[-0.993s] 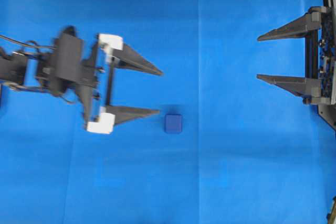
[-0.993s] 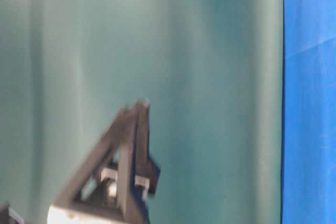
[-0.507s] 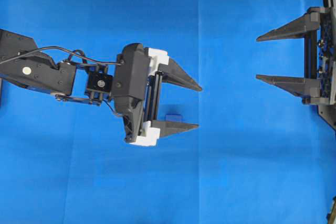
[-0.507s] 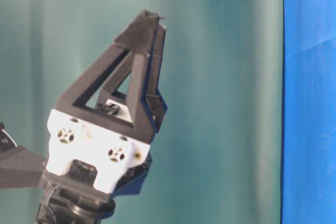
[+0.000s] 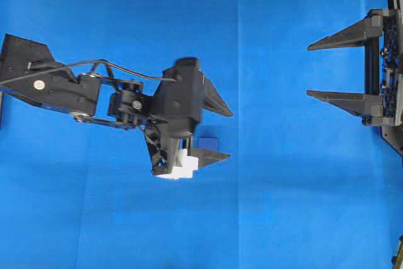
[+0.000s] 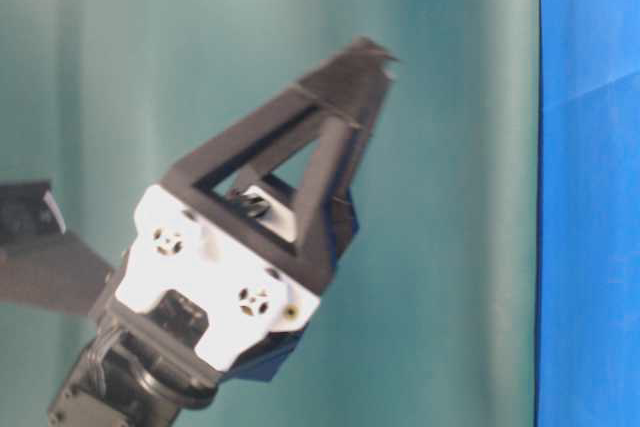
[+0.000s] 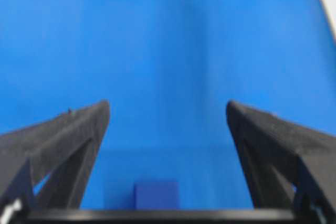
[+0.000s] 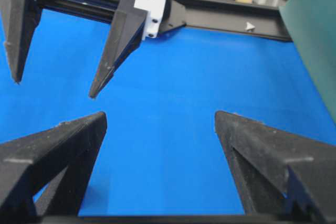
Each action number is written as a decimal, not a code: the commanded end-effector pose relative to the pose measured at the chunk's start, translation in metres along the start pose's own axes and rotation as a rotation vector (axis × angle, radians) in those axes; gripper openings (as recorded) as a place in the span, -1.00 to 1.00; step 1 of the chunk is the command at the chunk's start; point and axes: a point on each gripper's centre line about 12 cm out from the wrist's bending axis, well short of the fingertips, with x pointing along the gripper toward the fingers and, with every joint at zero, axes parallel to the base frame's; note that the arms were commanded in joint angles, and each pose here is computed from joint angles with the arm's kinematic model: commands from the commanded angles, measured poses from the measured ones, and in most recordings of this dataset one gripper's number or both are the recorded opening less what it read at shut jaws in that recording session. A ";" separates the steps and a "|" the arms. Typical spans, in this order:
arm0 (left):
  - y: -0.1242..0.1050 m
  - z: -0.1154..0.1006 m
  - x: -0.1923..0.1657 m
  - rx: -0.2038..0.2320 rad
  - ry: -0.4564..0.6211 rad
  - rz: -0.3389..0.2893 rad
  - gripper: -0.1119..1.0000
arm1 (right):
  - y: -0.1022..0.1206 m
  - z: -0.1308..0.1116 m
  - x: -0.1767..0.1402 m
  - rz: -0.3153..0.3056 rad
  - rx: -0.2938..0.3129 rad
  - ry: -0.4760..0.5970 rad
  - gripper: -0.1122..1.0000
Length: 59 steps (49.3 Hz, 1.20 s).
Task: Handover the blue block to the right arm after grasping it with the left arm, then place it in the designated position.
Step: 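Move the open left gripper over the blue cube, then lower the left gripper around the blue cube and close it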
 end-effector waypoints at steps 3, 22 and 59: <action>-0.007 0.014 0.001 0.005 0.118 0.001 0.88 | 0.000 0.011 0.002 -0.001 0.003 -0.020 0.96; -0.008 0.015 0.013 0.012 0.412 0.028 0.88 | 0.000 0.011 0.002 -0.001 0.005 -0.020 0.96; -0.008 0.014 0.013 0.008 0.413 0.029 0.88 | 0.000 0.010 0.002 -0.001 0.003 -0.011 0.96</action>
